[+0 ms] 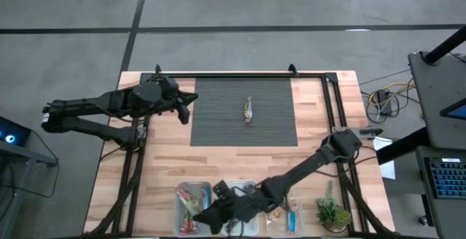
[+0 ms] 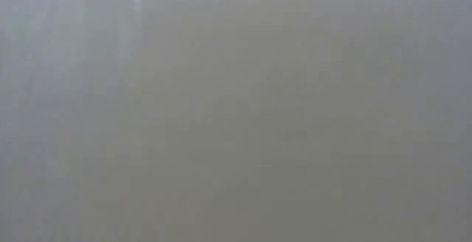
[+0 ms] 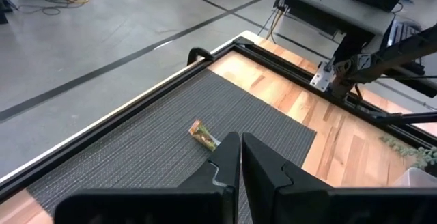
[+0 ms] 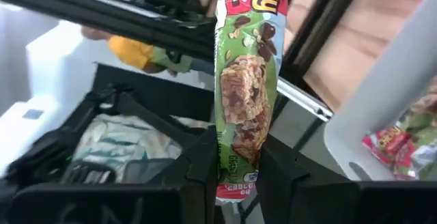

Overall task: Pick and place Granola Bars by type
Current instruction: Put the red granola bar into the gray bin

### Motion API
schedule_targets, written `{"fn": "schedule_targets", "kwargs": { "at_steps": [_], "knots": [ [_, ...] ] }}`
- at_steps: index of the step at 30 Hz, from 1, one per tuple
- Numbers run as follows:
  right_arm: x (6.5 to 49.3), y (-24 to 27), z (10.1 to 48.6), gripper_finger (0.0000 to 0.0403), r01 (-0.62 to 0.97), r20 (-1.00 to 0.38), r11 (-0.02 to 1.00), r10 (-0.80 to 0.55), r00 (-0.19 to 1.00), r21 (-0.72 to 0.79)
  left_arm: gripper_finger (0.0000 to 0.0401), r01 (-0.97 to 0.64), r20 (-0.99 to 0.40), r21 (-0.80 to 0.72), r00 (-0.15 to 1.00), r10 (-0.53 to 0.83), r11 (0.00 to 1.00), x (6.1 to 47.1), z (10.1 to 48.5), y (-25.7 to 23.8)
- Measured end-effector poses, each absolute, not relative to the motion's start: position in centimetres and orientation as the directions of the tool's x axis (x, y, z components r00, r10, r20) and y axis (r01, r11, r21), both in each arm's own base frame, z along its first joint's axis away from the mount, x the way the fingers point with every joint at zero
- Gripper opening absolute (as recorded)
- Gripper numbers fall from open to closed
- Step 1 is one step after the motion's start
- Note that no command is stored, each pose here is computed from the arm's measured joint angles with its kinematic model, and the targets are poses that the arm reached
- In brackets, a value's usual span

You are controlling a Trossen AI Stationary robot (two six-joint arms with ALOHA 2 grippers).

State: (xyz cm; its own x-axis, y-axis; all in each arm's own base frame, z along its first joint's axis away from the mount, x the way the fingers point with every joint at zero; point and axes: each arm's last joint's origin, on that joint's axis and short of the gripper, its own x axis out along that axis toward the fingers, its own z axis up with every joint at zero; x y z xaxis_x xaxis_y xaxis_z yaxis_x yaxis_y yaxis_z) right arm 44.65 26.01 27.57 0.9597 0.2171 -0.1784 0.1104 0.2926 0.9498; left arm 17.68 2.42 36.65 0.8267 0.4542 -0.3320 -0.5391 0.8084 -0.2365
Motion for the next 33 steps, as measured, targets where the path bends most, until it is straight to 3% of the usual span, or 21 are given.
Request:
{"fn": "schedule_targets", "kwargs": {
  "at_steps": [5,18,33],
  "knots": [
    [46.0,26.6,27.3,0.0068,0.232,-0.282,0.276,0.157,0.947,0.933,0.0000,-0.539,-0.331,-0.237,0.827,0.455,0.808,17.2,36.8,2.4],
    [49.4,27.8,25.8,0.0068,0.251,-0.261,0.100,0.110,0.959,0.963,0.0000,-0.520,-0.286,-0.214,0.843,0.456,0.827,15.7,37.5,2.3],
    [49.0,28.0,24.5,0.0068,0.354,-0.355,-0.026,-0.005,0.935,0.935,0.0000,-0.515,-0.279,-0.195,0.845,0.456,0.835,15.5,37.7,2.3]
  ]
}}
